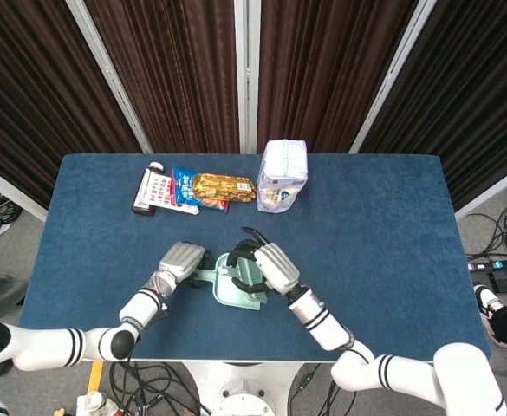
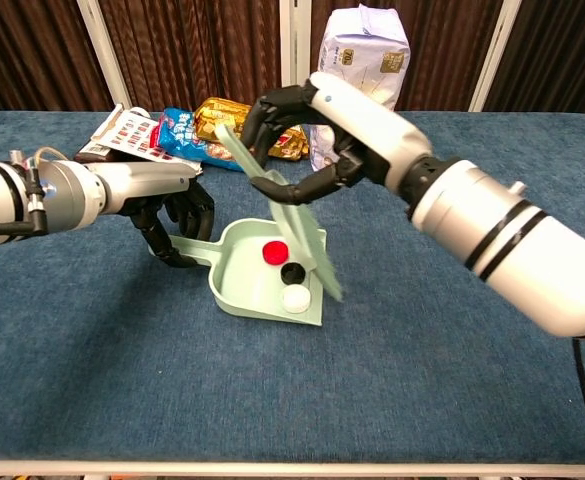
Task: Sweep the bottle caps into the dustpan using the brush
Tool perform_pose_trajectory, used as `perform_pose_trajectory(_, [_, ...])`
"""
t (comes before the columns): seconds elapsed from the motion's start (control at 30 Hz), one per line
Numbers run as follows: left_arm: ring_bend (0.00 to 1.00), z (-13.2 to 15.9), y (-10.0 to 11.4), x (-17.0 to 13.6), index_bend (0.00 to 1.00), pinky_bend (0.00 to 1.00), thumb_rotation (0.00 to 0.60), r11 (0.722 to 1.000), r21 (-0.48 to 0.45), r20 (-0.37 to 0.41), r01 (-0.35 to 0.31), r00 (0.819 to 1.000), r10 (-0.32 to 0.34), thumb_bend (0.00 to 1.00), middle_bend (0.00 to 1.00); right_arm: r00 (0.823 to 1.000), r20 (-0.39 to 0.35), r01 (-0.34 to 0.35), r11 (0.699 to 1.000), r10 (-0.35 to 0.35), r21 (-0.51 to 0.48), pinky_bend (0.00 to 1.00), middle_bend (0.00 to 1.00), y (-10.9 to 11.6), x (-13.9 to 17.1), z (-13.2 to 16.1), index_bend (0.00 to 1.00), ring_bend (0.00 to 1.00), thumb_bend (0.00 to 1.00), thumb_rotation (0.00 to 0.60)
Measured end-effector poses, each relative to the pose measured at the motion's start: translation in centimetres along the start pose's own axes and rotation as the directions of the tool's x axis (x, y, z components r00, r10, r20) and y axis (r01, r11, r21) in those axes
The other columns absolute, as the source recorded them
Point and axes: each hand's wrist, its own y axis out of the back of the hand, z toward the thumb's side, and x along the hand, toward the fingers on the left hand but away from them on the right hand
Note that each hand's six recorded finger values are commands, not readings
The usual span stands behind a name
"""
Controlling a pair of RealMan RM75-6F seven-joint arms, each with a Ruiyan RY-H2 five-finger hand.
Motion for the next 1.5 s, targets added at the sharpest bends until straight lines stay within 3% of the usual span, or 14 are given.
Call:
perform_pose_trajectory(0.2, [0.36,-0.7,0.3,-0.3,0.58,0.27,0.600,1.000,-0.020,-0.013,-0.006,1.000,0.006,0.35,0.55,0.998,0.064,-0.017,0.998,0.012,0.068,0.07,0.65,1.8,2.9,-2.7,0.70,0.32,0.54,0.600])
perform_pose_trajectory(0.43, [0.36,-1.1,0.3,-0.4,0.58,0.27,0.600,0.999,-0.032,-0.015,0.000,1.000,-0.001,0.35,0.54,0.993,0.112,-0.035,0.996,0.025,0.082,0.07,0.65,1.9,3.5,-4.3,0.70,0.32,0.55,0.600])
perform_pose_trajectory(0.8, [0.36,0.2,0.3,0.0,0.58,0.27,0.600,0.998,-0.062,0.003,0.005,1.000,-0.004,0.35,0.54,0.999,0.030,-0.031,0.999,0.031,0.011,0.07,0.65,-2.4,-1.0,-2.0,0.70,0.32,0.57,0.600])
perform_pose_trajectory(1.07, [0.36,0.5,0.3,0.0,0.58,0.27,0.600,0.998,-0.069,0.004,0.007,1.000,-0.007,0.35,0.54,1.000,-0.017,0.006,0.999,-0.006,-0.034,0.08,0.65,-3.7,-3.2,-0.4,0.70,0.32,0.58,0.600])
perform_pose_trajectory(1.2, [0.36,0.3,0.4,0.0,0.55,0.27,0.600,0.998,-0.068,-0.002,0.000,1.000,0.000,0.34,0.53,0.999,-0.043,0.030,0.999,-0.031,-0.025,0.08,0.65,-2.7,-3.0,-0.2,0.70,0.32,0.57,0.600])
perform_pose_trajectory(1.33, [0.36,0.2,0.6,-0.2,0.40,0.27,0.600,0.998,-0.069,0.003,-0.007,1.000,0.007,0.34,0.47,0.998,-0.051,0.045,0.999,-0.044,0.016,0.08,0.65,-0.6,-2.0,-0.8,0.71,0.32,0.57,0.600])
perform_pose_trajectory(1.5, [0.29,0.3,1.0,-0.3,0.28,0.27,0.600,0.997,-0.079,0.009,-0.026,1.000,0.027,0.15,0.36,1.000,-0.011,0.016,0.988,-0.015,0.155,0.08,0.64,3.0,0.1,-2.8,0.69,0.29,0.57,0.600])
